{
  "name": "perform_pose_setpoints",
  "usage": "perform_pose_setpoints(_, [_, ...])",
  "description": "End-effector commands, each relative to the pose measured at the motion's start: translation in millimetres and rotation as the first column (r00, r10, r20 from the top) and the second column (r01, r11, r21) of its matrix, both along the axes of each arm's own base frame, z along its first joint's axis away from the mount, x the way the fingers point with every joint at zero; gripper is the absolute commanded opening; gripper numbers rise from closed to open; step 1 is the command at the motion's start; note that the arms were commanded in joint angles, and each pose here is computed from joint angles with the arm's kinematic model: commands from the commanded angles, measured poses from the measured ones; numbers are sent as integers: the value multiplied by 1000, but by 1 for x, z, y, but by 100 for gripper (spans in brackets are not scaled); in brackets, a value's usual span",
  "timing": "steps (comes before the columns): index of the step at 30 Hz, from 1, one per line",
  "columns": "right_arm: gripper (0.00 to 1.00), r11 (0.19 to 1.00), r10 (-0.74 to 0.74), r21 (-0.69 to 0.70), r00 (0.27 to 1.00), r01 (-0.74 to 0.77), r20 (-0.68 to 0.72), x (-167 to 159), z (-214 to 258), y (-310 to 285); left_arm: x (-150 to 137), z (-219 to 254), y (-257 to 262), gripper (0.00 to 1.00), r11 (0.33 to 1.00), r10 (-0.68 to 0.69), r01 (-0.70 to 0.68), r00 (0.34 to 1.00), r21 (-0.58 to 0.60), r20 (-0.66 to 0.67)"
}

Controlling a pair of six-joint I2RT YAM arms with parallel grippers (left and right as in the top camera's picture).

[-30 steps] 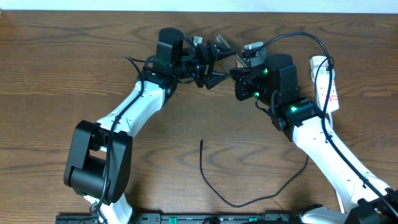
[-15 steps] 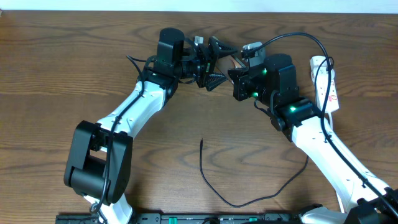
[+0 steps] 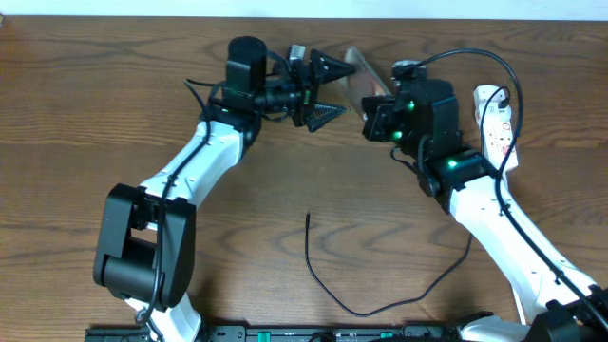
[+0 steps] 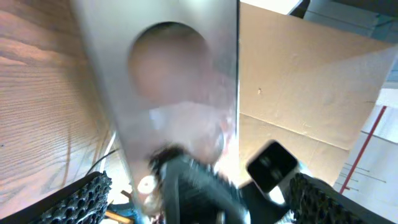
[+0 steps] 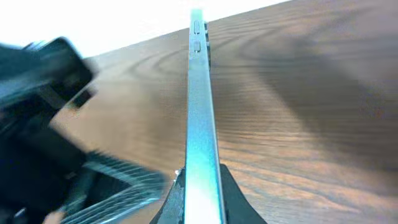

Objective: Plug charger to phone and switch on socket

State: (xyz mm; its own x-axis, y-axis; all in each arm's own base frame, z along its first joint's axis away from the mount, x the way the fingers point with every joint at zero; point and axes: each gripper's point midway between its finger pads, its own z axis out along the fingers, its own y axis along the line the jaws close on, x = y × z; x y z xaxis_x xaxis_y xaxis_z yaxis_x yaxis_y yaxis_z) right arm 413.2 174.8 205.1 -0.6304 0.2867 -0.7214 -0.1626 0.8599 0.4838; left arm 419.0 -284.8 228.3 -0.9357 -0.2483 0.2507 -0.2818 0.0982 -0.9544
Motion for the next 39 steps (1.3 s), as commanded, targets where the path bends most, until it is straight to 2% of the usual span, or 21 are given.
perform_pose_setpoints(1, [1, 976, -149, 155, 988, 154, -43, 11, 15, -13, -3, 30, 10, 93, 999, -31, 33, 997, -31, 75])
perform_pose_setpoints(6, [1, 922, -216, 298, 967, 247, -133, 12, 18, -13, 3, 30, 20, 93, 999, -11, 13, 997, -32, 75])
perform_pose_setpoints(11, [1, 837, -213, 448, 941, 314, -263, 8, 21, -4, 14, 29, 35, 93, 999, 35, -33, 996, -29, 77])
perform_pose_setpoints(14, [1, 791, -177, 521, 935, 321, -308, 6, 27, 5, 24, 29, 47, 93, 997, 80, -78, 994, -24, 78])
perform_pose_setpoints(17, [1, 747, -70, 620, 956, 239, -285, 4, 49, 23, 33, 28, 61, 93, 992, 126, -125, 989, -19, 80])
perform_pose_setpoints(20, [1, 690, -12, 690, 956, 222, -295, 1, 62, 32, 39, 28, 70, 93, 988, 154, -153, 985, -16, 80])
perform_pose_setpoints(29, [1, 557, 111, 772, 894, 306, -434, -12, 68, 50, 46, 34, 76, 93, 982, 188, -186, 974, -24, 125])
perform_pose_setpoints(35, [1, 506, 139, 788, 868, 351, -476, -17, 71, 59, 53, 32, 78, 93, 973, 228, -228, 965, -15, 127])
perform_pose_setpoints(39, [1, 499, 133, 799, 881, 337, -455, -16, 76, 64, 53, 32, 72, 93, 972, 233, -233, 964, -11, 128])
